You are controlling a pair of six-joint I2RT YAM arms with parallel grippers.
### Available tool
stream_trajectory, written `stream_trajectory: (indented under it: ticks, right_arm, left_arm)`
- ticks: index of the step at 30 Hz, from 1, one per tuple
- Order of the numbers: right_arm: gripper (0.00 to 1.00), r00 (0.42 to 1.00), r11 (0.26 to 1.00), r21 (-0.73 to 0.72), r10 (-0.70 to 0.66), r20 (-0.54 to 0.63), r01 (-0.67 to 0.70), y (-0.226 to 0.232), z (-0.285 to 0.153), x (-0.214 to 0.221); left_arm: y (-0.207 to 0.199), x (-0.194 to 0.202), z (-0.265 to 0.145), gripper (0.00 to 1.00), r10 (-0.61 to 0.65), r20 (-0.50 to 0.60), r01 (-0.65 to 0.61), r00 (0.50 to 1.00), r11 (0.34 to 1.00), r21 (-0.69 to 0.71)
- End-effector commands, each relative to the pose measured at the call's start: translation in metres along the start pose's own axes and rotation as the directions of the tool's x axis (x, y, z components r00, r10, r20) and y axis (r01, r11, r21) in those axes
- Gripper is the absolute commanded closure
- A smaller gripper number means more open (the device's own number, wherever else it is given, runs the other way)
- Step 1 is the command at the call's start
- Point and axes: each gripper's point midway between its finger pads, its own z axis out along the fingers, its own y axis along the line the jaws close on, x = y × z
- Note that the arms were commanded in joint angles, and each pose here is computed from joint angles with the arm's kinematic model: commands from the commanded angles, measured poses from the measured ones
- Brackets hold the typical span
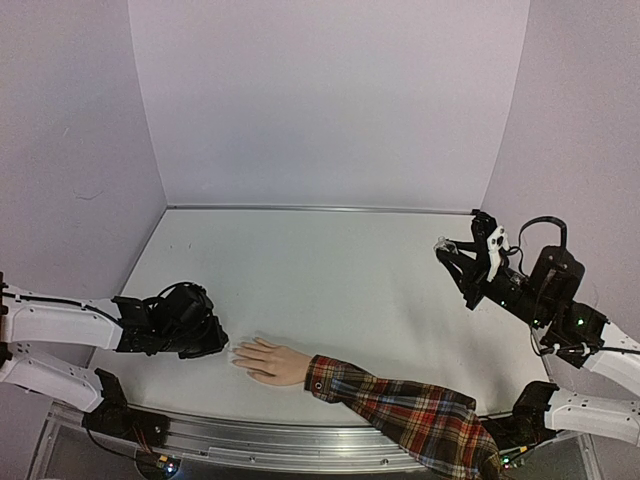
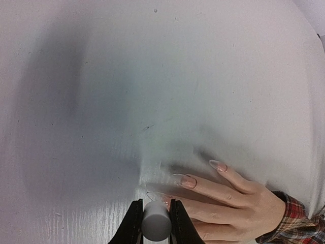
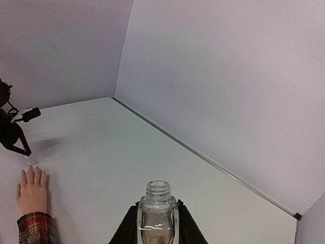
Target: Paint the nails
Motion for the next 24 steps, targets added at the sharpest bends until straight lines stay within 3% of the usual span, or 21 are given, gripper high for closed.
stream_trajectory:
  ticks: [1,24]
  right_arm:
    - [1.0,0.999,1.0,0.002,0.007,0.036,-0.007,-0.0012,-0.0019,-0.0075]
    - [1.0,0.999,1.0,-0.001,0.007,0.038,-0.007,-0.0007,-0.002,-0.0081]
  left_arm:
    - [-0.0065,-0.0071,0.0017,1.0,0.004,0.032,-0.004,0.999,1.0,0.019]
    - [0.002,-0.0095,0.0065,1.0,0.02,0.046,-0.019,0.999,0.999,-0.027]
